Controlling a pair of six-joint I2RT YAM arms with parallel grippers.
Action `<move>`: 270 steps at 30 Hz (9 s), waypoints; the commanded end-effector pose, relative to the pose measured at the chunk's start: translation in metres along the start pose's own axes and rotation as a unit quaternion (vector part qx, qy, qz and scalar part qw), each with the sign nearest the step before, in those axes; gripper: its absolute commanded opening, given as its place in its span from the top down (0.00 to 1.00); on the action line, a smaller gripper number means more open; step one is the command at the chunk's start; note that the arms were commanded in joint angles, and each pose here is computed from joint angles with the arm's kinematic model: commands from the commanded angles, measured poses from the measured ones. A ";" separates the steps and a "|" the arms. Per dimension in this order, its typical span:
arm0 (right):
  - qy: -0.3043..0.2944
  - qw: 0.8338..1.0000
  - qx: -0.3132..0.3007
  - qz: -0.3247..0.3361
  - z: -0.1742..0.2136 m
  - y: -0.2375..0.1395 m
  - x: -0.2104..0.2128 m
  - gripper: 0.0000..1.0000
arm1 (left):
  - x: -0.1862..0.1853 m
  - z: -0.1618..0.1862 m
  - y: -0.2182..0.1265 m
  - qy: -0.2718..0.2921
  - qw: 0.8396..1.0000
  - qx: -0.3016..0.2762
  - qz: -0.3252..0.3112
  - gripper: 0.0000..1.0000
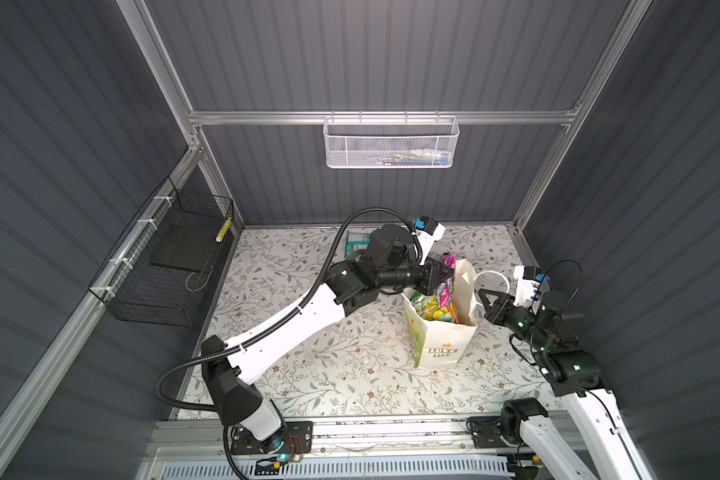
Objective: Place the snacks into the paper bag
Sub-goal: 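Lift the purple packet with the left gripper and carry it over the bag, then lower the purple packet into the bag and open the left gripper, then move the left gripper to the teal Fox's packet, then grasp the teal packet's edge with the left gripper, then lift the teal packet with the left gripper and carry it toward the bag, then lower the teal packet into the bag opening with the left gripper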
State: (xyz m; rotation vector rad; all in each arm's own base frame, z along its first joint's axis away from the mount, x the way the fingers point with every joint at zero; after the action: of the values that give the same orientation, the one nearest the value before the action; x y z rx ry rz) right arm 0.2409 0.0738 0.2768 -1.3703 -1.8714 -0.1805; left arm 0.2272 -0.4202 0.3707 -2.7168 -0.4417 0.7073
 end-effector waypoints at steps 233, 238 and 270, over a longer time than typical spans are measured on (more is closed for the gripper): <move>0.016 1.000 0.014 -0.001 0.015 0.010 -0.009 1.00 | 0.078 0.033 -0.286 -0.162 0.921 -0.296 -0.196 1.00; 0.012 1.000 0.013 0.009 0.015 0.011 -0.012 1.00 | 0.039 0.005 -0.290 -0.131 0.936 -0.310 -0.103 1.00; -0.010 1.000 0.000 0.021 0.013 0.007 -0.011 1.00 | -0.021 -0.024 -0.068 0.049 0.993 -0.093 -0.045 1.00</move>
State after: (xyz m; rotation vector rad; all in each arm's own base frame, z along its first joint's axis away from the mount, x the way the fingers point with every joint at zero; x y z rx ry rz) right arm 0.2435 0.0743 0.2653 -1.4114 -1.8621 -0.1798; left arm 0.2087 -0.3669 0.4147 -2.8741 -0.6266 0.6895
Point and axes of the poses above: each gripper's point midway between its finger pads, its own y axis out along the fingers, its own x axis along the line the jaws close on, z = x × y, the point moved 2 cm from there along -y, back along the fingers, and after that the axes turned 7 degrees about y, right-handed, at the moved point
